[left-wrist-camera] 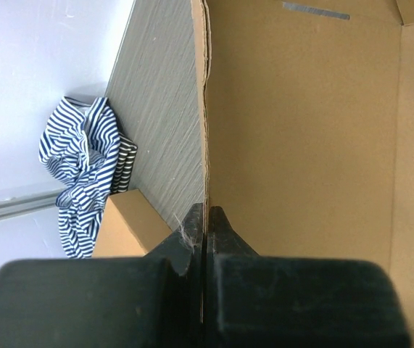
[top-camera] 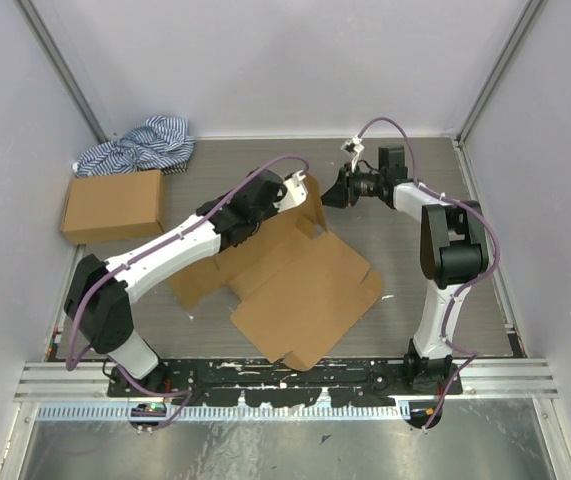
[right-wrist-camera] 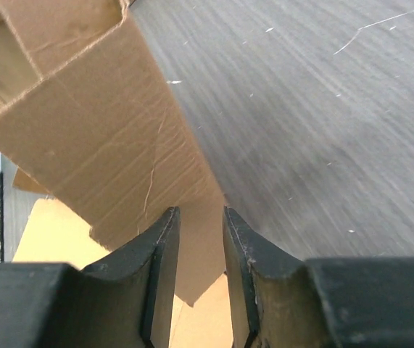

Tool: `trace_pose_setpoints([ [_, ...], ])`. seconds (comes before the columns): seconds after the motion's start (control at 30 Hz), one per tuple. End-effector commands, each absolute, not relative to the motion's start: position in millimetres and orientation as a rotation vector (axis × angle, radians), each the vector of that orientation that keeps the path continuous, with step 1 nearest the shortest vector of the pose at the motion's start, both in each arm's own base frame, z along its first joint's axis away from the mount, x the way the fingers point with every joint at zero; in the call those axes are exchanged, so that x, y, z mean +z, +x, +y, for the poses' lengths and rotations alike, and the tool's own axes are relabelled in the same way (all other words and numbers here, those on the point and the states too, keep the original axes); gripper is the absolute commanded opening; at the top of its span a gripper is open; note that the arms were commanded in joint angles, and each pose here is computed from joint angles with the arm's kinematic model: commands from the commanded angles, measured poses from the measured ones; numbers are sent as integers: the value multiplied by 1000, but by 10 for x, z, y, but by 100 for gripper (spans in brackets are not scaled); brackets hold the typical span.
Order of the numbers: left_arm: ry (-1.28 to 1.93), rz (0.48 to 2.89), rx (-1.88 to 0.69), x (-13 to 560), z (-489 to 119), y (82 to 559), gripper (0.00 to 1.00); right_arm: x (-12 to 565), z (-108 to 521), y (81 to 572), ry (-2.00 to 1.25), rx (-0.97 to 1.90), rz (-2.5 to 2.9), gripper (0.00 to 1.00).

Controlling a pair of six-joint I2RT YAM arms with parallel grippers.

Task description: Fold the paper box

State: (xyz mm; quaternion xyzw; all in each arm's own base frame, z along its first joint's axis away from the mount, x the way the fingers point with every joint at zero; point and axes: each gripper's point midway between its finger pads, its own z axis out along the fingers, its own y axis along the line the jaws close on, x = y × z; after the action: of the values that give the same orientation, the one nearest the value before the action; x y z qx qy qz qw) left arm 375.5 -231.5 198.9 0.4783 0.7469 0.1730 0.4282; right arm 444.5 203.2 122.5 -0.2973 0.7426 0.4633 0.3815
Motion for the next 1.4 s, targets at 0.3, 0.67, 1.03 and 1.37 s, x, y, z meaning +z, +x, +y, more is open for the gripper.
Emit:
trace_pose_setpoints([
  [0.3, 1223, 1838, 455, 1978, -2367, 3628, 0, 1601, 2124, 4211, -963, 1205, 1769, 50],
  [0.67, 1290, 1817, 582, 1838, -2413, 3550, 0, 1525, 2155, 4211, -1024, 1165, 1786, 52],
  [1.03, 1354, 1788, 770, 1656, -2403, 3530, 0, 1511, 2124, 4213, -1101, 1129, 1772, 51],
  [1.37, 1267, 1709, 785, 1880, -2434, 3537, 0, 1447, 2138, 4299, -1100, 1143, 1778, 51],
])
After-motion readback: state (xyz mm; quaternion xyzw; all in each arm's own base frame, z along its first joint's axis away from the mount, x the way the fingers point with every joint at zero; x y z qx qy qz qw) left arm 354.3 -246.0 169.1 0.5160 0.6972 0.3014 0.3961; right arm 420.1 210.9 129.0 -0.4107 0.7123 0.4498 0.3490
